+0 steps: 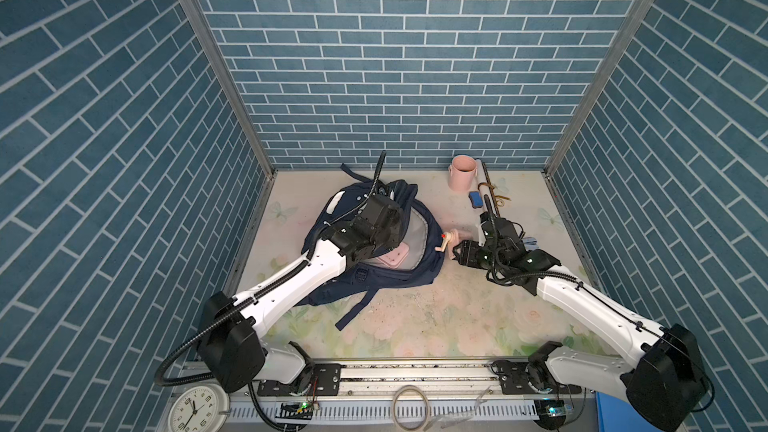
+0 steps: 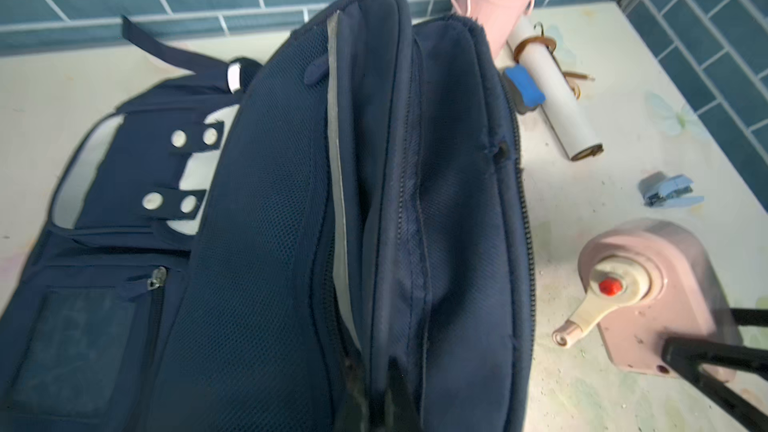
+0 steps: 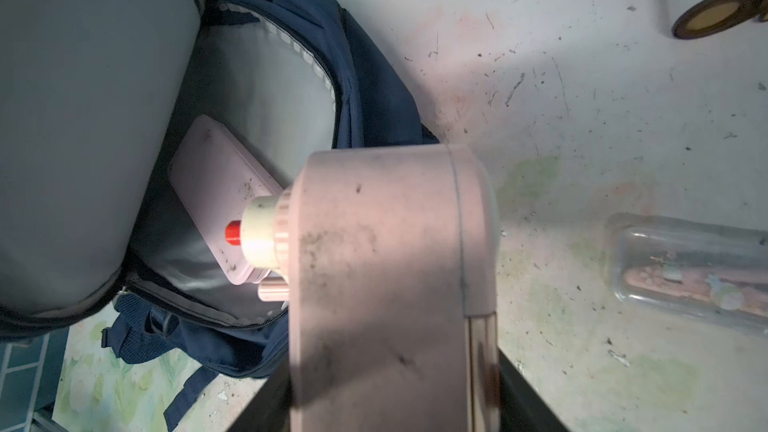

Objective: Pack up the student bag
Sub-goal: 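Carry the sharpener into the backpack with the right gripper while the left holds it open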

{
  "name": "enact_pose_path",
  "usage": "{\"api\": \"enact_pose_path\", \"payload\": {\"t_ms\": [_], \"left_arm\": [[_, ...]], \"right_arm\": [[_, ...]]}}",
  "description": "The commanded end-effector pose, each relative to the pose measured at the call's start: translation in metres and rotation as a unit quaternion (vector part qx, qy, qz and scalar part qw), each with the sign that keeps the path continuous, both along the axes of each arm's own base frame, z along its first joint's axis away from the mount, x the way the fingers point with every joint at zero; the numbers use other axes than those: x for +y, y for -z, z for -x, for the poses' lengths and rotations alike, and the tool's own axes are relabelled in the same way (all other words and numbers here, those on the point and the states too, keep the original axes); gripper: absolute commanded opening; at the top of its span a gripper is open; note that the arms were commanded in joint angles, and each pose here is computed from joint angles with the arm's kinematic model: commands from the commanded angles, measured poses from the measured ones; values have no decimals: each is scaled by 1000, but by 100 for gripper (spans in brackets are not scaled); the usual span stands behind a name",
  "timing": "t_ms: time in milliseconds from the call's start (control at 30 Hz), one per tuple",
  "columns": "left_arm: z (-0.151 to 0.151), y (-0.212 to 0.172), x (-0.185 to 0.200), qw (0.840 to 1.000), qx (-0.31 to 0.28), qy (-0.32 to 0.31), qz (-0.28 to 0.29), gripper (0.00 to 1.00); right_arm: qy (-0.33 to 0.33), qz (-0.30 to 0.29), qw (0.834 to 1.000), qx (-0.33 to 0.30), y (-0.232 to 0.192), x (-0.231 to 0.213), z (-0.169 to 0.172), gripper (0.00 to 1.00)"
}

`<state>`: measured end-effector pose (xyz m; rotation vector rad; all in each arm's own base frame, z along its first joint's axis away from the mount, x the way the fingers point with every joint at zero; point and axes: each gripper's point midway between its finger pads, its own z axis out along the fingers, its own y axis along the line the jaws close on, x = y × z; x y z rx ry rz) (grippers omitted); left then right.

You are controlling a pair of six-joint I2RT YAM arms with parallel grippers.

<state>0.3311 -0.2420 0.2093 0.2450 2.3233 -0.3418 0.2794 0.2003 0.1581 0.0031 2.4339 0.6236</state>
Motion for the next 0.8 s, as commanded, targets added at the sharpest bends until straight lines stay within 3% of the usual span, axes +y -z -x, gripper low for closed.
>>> {"api": "enact_pose_path", "payload": {"t_ms": [0, 400, 600, 767], "left_arm": [[-1, -32, -18, 996, -44, 19, 75, 0], [3, -65, -20, 988, -65, 12, 142, 0], [4, -65, -13, 984, -62, 1, 165, 0], [5, -62, -9, 984, -59, -4, 167, 0]], "right_arm": [[-18, -36, 997, -61, -32, 19, -18, 39], [-94, -55, 991, -73, -10, 113, -94, 41], [-126, -49, 990, -37, 24, 152, -111, 46], [-162, -37, 986, -26, 31, 169, -103, 69]]}}
